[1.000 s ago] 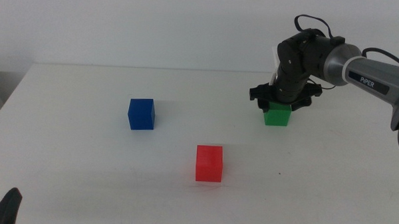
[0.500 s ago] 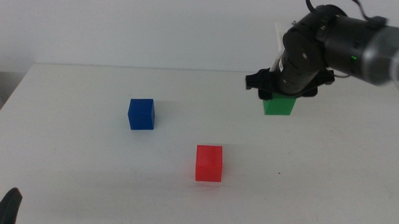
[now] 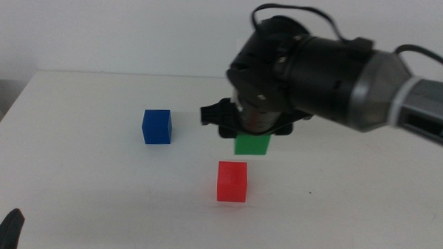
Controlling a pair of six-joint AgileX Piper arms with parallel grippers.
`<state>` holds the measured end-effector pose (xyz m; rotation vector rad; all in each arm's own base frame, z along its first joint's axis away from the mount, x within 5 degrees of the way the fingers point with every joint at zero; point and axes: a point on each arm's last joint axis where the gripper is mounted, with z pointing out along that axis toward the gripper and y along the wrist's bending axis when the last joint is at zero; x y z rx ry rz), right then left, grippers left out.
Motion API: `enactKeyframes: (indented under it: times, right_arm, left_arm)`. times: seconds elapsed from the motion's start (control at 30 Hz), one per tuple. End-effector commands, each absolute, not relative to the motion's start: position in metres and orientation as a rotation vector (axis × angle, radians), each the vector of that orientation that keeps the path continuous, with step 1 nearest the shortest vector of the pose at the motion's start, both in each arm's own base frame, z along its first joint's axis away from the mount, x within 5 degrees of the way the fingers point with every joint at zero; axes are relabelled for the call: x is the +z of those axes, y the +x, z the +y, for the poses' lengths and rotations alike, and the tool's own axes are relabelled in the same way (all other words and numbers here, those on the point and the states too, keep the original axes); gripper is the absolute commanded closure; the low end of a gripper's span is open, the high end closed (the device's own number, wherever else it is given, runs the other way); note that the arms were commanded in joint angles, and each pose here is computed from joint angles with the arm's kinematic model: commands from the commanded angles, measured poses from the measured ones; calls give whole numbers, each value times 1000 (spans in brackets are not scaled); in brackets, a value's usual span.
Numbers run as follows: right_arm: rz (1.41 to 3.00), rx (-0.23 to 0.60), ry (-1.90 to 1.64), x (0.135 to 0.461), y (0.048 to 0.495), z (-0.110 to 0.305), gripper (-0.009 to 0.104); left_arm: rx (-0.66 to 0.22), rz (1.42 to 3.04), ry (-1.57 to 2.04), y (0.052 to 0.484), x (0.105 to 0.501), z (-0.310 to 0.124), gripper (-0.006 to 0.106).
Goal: Stack red cubes first, then green, then blue cubes in a specific spot.
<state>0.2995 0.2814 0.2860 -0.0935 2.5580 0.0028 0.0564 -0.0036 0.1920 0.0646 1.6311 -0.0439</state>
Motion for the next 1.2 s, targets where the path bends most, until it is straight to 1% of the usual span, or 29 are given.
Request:
enactKeyframes:
  times: [0.0, 0.17, 0.47, 0.97, 1.0, 1.17]
  right_arm:
    - [2489, 70, -82, 313, 298, 286, 96]
    - [2540, 112, -91, 301, 300, 301, 96]
    - [2574, 73, -99, 279, 306, 308, 96]
    - [2600, 45, -85, 266, 310, 310, 96]
    - [2615, 25, -77, 264, 309, 309, 96]
    - [2604, 11, -84, 264, 310, 309, 95]
  left_arm:
    - [-64, 1520, 54, 55, 202, -4, 7]
    - [-64, 1520, 54, 55, 202, -4, 7]
    - [-64, 1520, 54, 55, 202, -4, 7]
    - [-64, 1520, 54, 55, 202, -4, 7]
    - [-64, 1520, 54, 55, 202, -4, 7]
    - [-64, 1520, 54, 55, 202, -4, 7]
